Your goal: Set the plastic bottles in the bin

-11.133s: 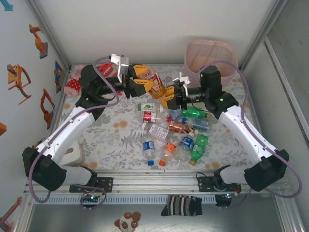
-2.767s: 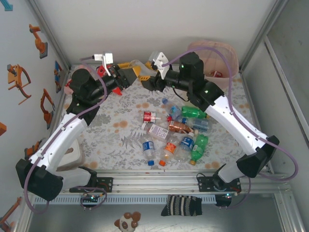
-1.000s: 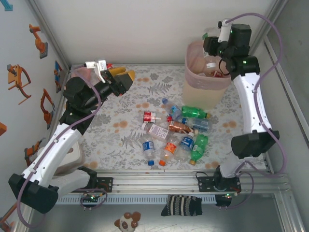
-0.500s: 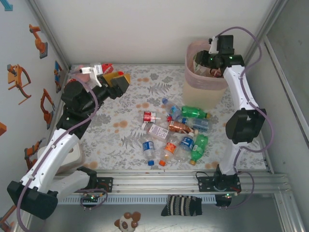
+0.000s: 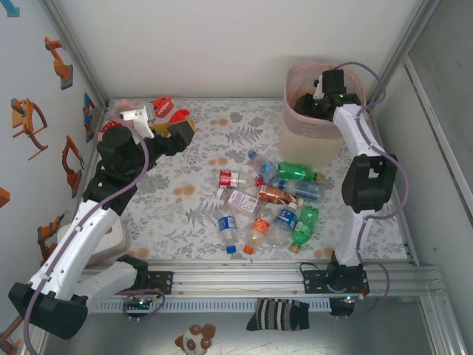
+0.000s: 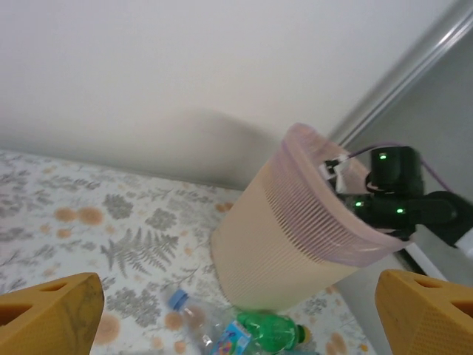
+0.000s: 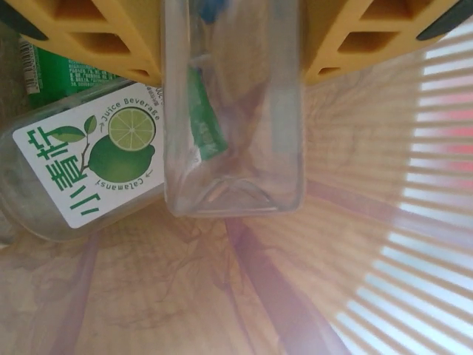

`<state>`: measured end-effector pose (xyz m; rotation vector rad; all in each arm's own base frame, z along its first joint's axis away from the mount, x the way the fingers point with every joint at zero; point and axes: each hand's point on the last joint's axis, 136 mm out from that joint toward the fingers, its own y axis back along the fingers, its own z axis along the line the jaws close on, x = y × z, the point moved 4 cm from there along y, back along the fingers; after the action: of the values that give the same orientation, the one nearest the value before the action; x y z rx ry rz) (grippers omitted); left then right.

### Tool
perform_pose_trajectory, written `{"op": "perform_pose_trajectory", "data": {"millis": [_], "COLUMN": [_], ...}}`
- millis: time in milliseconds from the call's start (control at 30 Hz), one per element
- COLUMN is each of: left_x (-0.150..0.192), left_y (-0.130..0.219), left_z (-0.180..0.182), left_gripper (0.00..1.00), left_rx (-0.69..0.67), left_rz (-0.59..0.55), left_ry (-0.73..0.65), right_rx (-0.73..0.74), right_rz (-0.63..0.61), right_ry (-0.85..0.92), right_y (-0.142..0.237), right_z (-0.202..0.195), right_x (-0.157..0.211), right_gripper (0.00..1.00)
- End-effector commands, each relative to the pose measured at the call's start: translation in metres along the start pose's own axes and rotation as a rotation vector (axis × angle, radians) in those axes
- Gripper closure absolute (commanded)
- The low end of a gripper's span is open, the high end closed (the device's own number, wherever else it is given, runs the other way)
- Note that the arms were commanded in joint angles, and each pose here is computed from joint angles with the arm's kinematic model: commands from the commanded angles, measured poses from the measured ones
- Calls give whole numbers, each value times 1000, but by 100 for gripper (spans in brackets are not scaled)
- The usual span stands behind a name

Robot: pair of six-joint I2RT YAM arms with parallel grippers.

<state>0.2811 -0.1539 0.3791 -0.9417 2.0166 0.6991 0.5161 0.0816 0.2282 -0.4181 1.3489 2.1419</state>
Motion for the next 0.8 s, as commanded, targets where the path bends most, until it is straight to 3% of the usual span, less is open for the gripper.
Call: {"op": "perform_pose_trajectory", "data": {"millis": [0,233,500,767], "left_x": [5,20,33,42], "left_y": [-4,-13,-18,-23], "left_z": [13,22,40,54], "left_gripper": [7,10,13,4], "left_rx": [-99,-124,-111,-82], "left_rz": [70,153,204,246], "left_ry": [-8,14,95,167], "right_rx": [14,58,87,70], "right_rz": [-6,-68,-150,-236], "right_ry": [-40,-6,56,87], "right_y": [-4,26,76,128], "right_z": [-10,-5,8,26], "right_x": [0,-15,-28,-35], "right_gripper": [51,33,31,31]}}
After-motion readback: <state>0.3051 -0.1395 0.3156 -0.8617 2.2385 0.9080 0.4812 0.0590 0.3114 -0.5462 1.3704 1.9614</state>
